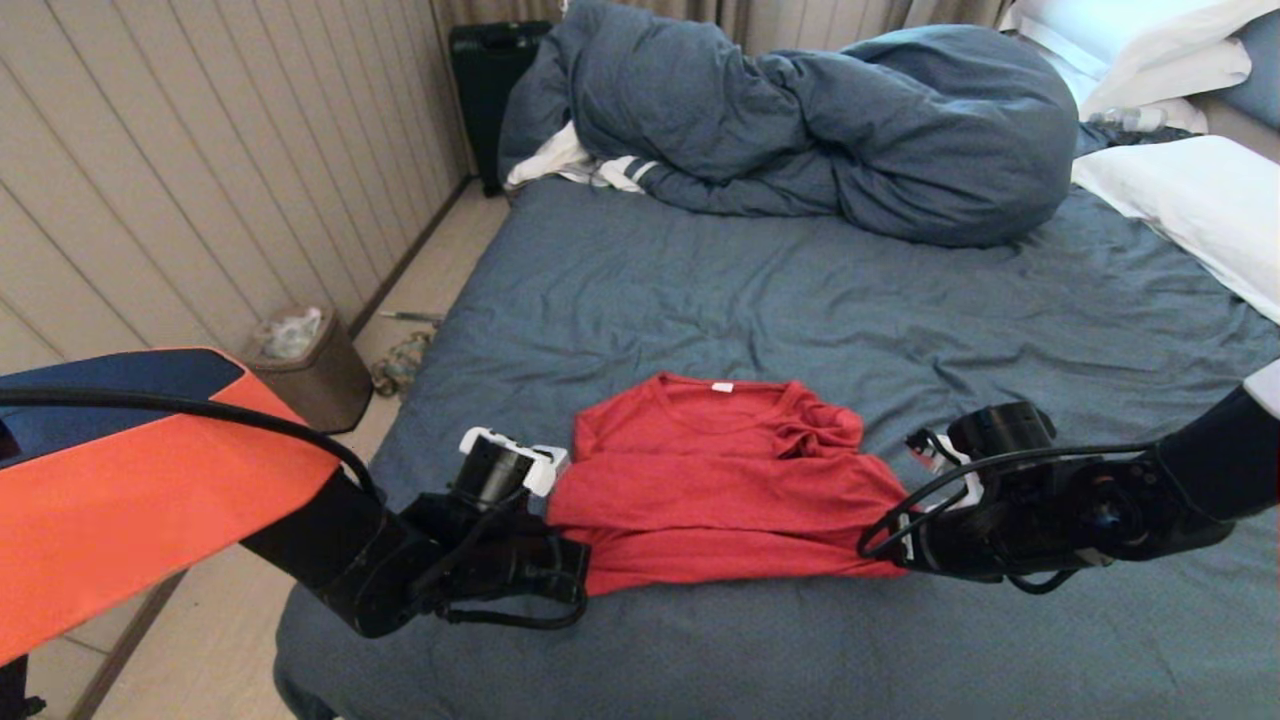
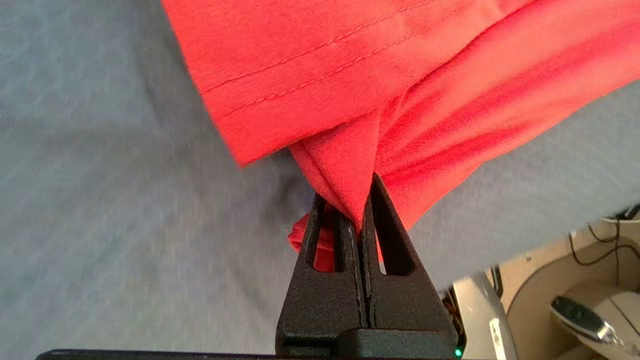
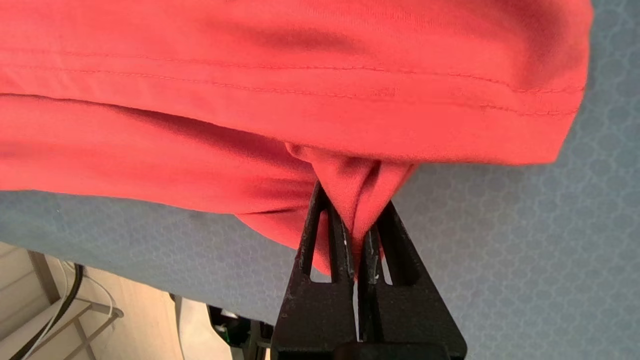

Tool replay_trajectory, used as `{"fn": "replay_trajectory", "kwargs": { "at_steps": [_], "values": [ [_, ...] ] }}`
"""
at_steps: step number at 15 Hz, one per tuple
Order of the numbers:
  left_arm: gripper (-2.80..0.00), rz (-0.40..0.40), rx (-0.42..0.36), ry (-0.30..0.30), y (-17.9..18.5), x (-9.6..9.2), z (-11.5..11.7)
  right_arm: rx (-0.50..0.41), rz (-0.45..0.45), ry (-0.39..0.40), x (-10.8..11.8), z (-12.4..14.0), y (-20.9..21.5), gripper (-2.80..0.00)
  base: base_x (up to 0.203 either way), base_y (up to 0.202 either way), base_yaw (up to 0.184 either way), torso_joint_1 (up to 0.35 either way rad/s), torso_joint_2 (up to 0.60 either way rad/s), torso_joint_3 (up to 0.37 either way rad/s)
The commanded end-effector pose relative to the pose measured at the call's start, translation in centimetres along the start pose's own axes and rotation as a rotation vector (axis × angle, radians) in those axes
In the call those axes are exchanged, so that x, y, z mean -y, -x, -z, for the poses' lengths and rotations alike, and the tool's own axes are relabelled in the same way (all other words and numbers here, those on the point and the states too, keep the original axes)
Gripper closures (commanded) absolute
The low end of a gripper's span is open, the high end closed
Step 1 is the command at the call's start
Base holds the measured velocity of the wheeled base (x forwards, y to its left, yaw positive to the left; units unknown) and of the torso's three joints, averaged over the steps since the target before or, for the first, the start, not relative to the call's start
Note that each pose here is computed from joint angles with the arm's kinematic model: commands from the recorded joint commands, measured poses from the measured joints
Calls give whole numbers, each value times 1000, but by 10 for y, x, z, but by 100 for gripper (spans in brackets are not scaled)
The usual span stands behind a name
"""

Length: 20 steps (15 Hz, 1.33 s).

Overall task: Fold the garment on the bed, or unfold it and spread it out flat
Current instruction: Fold the red T-shirt

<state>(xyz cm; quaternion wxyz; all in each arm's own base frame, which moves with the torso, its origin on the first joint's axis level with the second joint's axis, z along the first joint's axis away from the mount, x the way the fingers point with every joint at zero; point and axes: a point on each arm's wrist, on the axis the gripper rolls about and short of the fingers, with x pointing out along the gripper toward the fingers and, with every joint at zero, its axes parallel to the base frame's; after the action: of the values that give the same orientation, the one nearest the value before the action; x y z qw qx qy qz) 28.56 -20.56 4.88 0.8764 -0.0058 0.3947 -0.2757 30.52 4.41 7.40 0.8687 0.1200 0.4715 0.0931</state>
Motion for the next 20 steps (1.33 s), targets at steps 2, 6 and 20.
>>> {"fn": "replay_trajectory", "kwargs": {
  "at_steps": [2,6,20],
  "values": [
    [0,9,21,-7,15,4,-2,2,-2,0,-1,2,5,0,0,0,0,0,0,0],
    [0,35,-1,-34,25,17,6,7,-3,3,-2,6,13,0,0,0,0,0,0,0],
    [0,42,-79,-47,30,22,33,-69,17,-2,5,39,20,0,0,0,0,0,0,0]
  ]
}}
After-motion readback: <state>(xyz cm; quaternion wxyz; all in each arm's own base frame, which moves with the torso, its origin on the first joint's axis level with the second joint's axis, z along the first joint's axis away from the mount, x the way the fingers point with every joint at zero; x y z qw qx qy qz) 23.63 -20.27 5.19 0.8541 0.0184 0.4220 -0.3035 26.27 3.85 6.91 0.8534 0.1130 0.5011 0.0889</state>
